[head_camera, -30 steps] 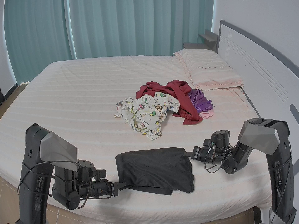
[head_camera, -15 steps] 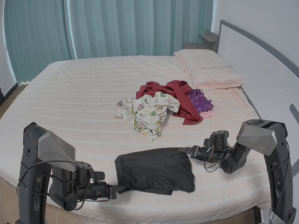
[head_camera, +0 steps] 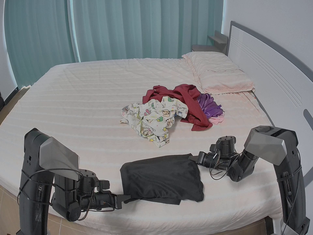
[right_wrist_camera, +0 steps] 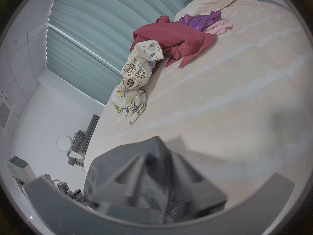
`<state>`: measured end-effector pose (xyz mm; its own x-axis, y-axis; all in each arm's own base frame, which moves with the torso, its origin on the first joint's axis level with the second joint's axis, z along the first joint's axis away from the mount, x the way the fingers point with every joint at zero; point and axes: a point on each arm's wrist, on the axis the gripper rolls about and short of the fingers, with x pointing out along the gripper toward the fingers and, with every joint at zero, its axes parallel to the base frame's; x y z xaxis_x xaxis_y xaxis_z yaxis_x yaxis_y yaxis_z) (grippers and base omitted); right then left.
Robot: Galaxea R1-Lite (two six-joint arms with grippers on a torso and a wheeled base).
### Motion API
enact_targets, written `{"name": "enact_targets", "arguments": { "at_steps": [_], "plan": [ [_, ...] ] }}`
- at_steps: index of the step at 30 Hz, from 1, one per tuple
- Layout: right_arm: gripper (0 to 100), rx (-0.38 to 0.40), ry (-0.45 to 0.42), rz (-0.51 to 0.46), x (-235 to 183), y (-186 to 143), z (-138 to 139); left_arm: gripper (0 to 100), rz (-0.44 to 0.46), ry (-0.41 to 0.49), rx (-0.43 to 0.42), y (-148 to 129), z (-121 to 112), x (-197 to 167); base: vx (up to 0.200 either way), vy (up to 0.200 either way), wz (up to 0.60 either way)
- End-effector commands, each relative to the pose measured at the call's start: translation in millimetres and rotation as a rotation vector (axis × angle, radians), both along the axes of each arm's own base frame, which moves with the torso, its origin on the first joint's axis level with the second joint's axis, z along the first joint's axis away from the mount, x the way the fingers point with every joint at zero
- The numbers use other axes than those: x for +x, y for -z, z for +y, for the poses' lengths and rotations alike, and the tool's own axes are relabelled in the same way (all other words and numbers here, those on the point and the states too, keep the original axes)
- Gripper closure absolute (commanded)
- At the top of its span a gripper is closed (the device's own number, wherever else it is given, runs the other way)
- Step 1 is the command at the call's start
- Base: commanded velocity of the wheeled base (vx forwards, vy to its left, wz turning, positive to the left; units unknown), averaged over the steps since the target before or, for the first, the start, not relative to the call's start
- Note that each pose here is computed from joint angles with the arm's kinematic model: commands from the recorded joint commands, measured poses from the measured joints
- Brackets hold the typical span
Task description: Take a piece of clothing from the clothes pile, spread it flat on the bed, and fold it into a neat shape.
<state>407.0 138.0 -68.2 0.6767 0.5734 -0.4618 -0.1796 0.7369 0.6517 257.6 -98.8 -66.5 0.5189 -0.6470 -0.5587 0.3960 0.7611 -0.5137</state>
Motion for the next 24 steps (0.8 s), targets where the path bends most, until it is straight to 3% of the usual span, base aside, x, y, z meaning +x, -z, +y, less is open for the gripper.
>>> {"name": "enact_targets", "arguments": {
  "at_steps": [1,12,22,23,24],
  "plan": [
    [100,0.004,0.028,-0.021,7.8,-1.8,-5.1,100,0.002,-0.002,0.001,-0.6,0.4,-0.9,0.0,0.0,0.0],
    [100,0.011,0.097,-0.071,22.8,-9.3,-23.9,100,0.006,-0.003,0.003,-3.0,1.0,-2.5,0.0,0.0,0.0],
    [100,0.009,0.101,-0.074,24.6,-9.0,-23.5,100,0.004,-0.001,0.006,-2.9,0.5,-2.4,0.0,0.0,0.0],
    [0,0.009,0.101,-0.074,24.6,-9.0,-23.5,100,0.004,-0.001,0.006,-2.9,0.5,-2.4,0.0,0.0,0.0],
    [0,0.01,0.1,-0.074,24.6,-9.0,-23.5,100,0.004,-0.001,0.006,-2.9,0.5,-2.4,0.0,0.0,0.0]
  ]
}}
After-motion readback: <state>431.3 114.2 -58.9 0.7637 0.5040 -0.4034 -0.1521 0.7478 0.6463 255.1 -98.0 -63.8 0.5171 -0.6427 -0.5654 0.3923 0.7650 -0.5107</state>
